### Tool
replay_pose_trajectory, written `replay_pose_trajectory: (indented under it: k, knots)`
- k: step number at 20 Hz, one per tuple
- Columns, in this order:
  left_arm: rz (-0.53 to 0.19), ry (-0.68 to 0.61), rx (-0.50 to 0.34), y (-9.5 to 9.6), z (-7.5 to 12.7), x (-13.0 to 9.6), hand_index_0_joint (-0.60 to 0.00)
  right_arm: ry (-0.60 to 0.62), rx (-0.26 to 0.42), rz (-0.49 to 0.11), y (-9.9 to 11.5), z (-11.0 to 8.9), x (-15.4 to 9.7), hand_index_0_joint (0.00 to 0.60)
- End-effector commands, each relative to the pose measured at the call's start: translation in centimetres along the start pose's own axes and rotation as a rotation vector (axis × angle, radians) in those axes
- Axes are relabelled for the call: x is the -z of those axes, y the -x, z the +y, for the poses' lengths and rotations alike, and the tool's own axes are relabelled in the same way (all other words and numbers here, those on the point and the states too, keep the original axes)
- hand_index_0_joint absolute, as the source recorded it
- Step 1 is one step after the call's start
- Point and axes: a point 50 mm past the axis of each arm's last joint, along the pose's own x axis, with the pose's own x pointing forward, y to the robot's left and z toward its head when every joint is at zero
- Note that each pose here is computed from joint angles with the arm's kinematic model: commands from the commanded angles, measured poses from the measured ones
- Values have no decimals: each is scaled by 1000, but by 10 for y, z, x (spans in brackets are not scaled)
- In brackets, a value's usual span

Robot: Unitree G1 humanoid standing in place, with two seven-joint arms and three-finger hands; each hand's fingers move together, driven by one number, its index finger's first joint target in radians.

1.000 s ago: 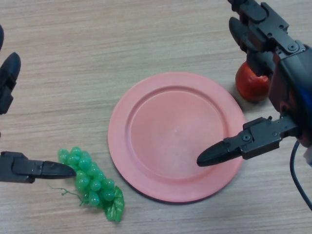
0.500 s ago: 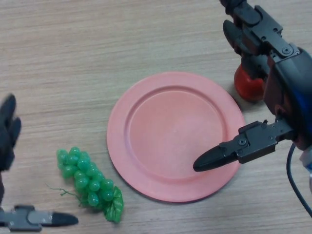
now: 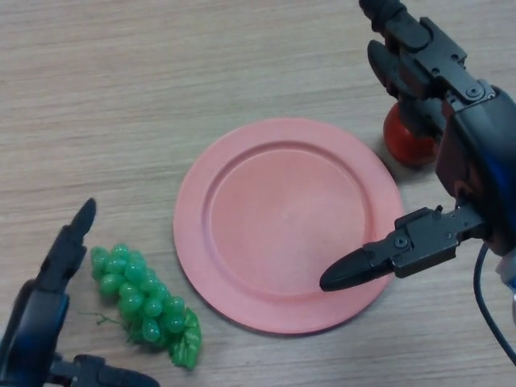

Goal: Pick up the green grapes and place it on the plate

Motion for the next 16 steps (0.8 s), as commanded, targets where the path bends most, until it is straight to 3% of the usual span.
replay_pose_trajectory:
  k: [1,8,9,12,13,14,16]
  knots:
    - [-128,-100,-96,-2,16,-15,0,22,64,-206,9,-9,-29,0]
    - [-112,-96,-84,-21,-4,-15,0,6,80,-219,15,-12,-33,0]
    - [-110,-98,-82,-21,-4,-15,-50,6,80,-219,15,-12,-33,0]
    - [-78,-167,-45,-20,-6,-8,-450,2,82,-222,16,-13,-34,0]
    - [-71,-209,-40,-21,-5,-5,-550,1,84,-224,16,-13,-34,0]
    - [-79,-254,-49,-22,-1,-3,-600,1,86,-226,16,-13,-35,0]
    - [-76,-276,-60,-20,3,2,-600,-1,87,-223,16,-12,-34,0]
